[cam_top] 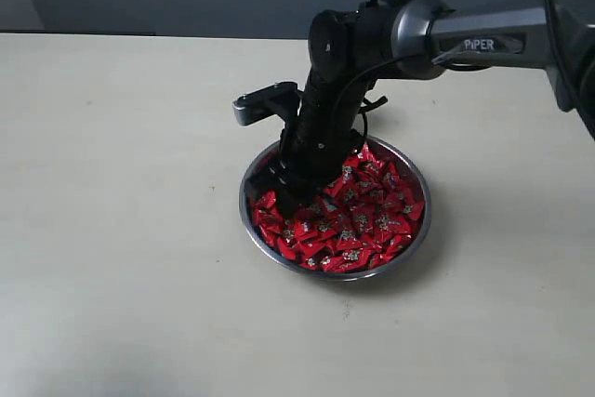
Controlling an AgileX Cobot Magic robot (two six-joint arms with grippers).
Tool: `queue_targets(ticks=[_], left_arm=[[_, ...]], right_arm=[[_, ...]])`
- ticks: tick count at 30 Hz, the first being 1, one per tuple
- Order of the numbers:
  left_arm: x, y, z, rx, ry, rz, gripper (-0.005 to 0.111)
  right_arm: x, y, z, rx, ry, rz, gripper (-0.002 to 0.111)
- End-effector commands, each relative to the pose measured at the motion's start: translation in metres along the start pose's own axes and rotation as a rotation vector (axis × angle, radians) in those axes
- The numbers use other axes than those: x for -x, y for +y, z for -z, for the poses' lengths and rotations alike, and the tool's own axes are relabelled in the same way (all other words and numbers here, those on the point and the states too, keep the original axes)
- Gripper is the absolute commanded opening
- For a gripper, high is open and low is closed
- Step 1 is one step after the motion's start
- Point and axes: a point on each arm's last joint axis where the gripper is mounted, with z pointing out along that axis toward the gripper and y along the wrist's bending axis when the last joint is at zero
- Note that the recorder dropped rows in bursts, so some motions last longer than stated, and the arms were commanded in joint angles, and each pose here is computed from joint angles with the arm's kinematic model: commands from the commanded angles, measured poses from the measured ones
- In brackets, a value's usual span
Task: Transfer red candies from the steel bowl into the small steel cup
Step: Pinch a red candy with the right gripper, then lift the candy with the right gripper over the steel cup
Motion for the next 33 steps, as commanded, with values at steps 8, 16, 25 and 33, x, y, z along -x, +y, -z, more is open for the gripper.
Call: queue_targets(ticks=[8,16,25,33], left_arm=[[-0.001,0.0,0.0,0.001,-0.002,0.002,0.0],[-0.001,0.0,0.0,0.001,-0.002,0.002,0.0],[-0.001,0.0,0.0,0.001,-0.002,0.002,0.0],[-0.001,0.0,0.0,0.001,-0.002,0.002,0.0]], right_arm=[[0.001,-0.001,0.002,-0.008,-0.01,0.009,0.006],[0.001,-0.002,0.003,-0.023,-0.007,0.021,-0.001],[0.01,0.002,0.044,-0.088,-0.114,0.058,-0.001],[0.02,-0.012,0.083,-0.262,-0.162,0.041,-0.001]])
